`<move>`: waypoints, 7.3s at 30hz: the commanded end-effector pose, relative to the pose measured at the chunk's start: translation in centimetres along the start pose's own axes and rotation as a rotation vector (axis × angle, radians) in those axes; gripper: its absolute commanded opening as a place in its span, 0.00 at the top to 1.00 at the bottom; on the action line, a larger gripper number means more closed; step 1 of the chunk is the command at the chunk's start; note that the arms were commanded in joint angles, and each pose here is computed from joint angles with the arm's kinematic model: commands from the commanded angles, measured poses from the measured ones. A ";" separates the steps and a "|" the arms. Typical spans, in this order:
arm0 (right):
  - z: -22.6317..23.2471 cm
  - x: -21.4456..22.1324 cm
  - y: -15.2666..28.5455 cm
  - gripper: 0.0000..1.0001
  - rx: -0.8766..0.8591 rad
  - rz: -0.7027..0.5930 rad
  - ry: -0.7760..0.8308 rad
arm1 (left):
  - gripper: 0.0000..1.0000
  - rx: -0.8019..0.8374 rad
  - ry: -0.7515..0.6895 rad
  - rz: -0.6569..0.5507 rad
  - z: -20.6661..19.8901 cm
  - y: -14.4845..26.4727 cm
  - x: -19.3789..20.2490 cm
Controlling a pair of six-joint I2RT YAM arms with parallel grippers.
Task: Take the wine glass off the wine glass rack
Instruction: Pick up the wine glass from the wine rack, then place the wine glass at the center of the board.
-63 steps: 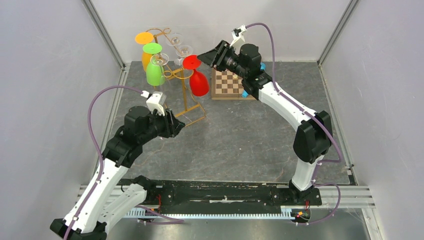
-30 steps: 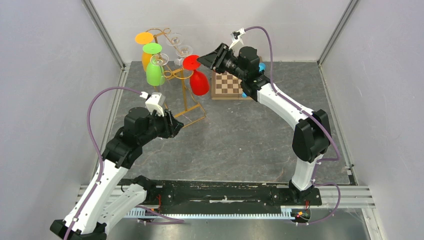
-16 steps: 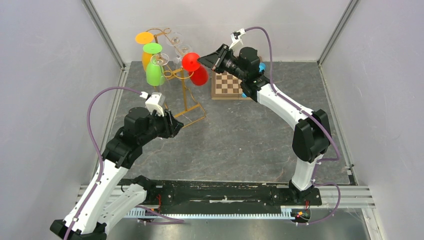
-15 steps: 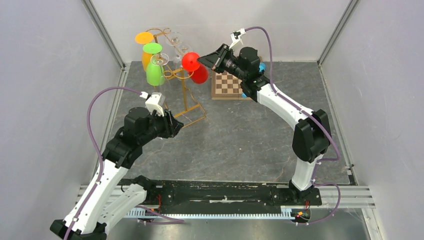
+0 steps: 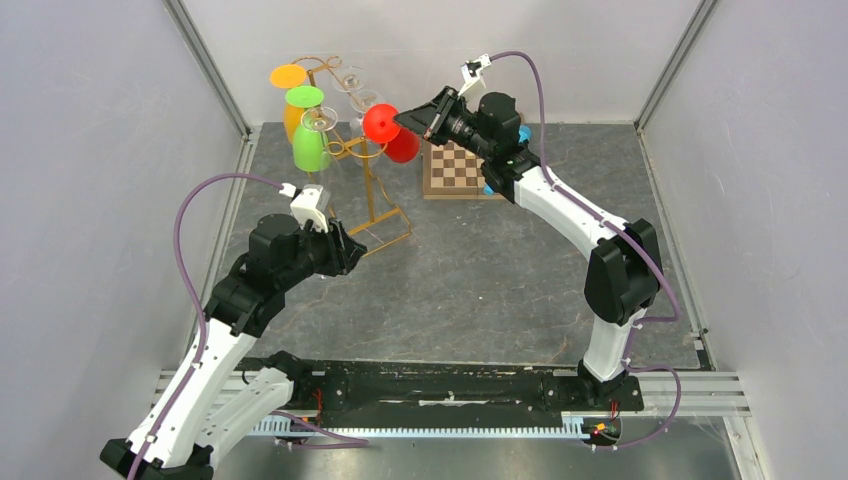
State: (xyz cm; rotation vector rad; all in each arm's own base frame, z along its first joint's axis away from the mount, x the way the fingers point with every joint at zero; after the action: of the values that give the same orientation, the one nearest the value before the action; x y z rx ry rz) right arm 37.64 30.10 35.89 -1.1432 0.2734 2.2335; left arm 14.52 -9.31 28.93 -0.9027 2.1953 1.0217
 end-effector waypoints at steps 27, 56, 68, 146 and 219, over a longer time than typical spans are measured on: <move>0.4 -4.4 -0.1 1.00 0.028 -0.161 -0.014 | 0.53 0.003 -0.038 -0.039 0.0 0.0 -0.4; 0.6 -5.0 1.6 1.00 0.056 -0.201 -0.011 | 0.54 0.001 -0.037 -0.039 0.0 0.0 -0.4; 0.7 -6.0 1.7 1.00 0.077 -0.236 -0.001 | 0.54 0.000 -0.039 -0.038 0.0 0.0 -0.4; 5.2 13.4 24.9 1.00 -0.387 0.009 1.171 | 0.46 0.444 0.443 0.386 -7.2 -5.8 2.8; 11.9 8.5 21.5 0.45 -0.168 0.180 1.207 | 0.98 0.468 0.148 0.608 -5.5 -3.7 5.1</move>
State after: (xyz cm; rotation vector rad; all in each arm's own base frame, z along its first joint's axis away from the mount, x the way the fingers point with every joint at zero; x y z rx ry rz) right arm 12.51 21.74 30.84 -2.6271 0.6028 1.3800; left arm 13.94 -18.02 26.03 -0.2245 2.8389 0.6394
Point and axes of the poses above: each gripper's point midway between its finger pads, its own y axis back along the fingers, its own z axis along the line the jaws close on, x = y × z, the point moved 10 cm from there along y, back along the fingers, and after that the axes turned 15 degrees about y, right-handed, at the moved point
